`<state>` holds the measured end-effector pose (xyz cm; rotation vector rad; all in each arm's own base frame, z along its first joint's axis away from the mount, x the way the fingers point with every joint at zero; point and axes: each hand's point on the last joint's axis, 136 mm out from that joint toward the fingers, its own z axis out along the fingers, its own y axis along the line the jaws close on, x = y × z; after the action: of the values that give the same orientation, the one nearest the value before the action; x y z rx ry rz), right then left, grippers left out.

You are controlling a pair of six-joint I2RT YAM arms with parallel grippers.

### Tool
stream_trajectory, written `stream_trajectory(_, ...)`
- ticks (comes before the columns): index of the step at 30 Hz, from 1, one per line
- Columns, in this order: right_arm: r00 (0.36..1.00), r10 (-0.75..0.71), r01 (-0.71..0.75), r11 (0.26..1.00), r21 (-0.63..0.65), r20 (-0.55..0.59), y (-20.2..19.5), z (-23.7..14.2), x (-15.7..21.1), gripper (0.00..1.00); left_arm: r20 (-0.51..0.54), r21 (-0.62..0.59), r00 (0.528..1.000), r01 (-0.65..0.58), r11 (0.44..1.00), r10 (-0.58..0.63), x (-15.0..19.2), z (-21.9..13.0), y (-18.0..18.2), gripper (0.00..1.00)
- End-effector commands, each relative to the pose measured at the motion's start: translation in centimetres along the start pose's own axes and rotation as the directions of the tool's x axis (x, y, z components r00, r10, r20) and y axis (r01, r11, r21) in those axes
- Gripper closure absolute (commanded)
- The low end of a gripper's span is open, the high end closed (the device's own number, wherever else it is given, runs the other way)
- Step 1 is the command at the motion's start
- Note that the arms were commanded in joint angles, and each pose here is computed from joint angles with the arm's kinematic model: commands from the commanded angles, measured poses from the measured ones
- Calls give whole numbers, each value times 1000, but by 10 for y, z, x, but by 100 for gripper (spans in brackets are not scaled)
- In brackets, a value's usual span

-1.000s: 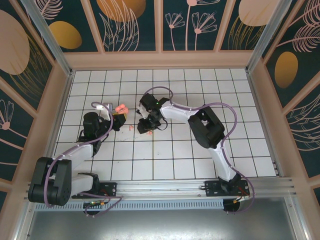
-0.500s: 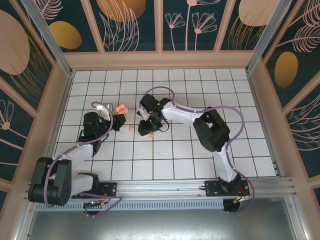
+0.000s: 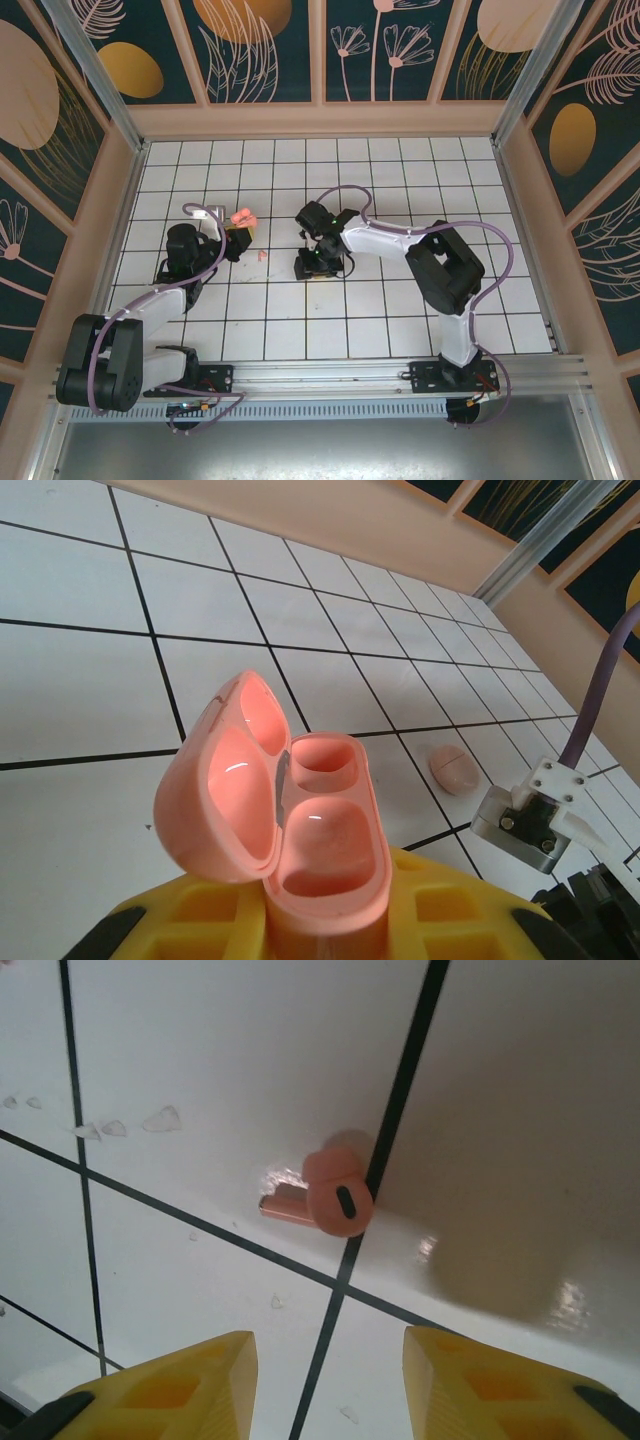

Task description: Insert the wireless bluetooth earbuds into the charging case

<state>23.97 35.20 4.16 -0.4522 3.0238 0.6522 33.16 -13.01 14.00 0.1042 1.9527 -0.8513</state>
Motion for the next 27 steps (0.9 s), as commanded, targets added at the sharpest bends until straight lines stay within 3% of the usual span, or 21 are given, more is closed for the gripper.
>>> stream_trajectory(1, 998, 20, -20, 1000, -6, 53, 1, 4, -16, 57, 34, 30, 999, -26, 999, 25, -16, -3, -9, 78)
stream_trajectory(27, 994, -24, 31, 997, -74, 104, 17, 15, -51, 64, 29, 17, 999, -32, 999, 32, -17, -3, -8, 78)
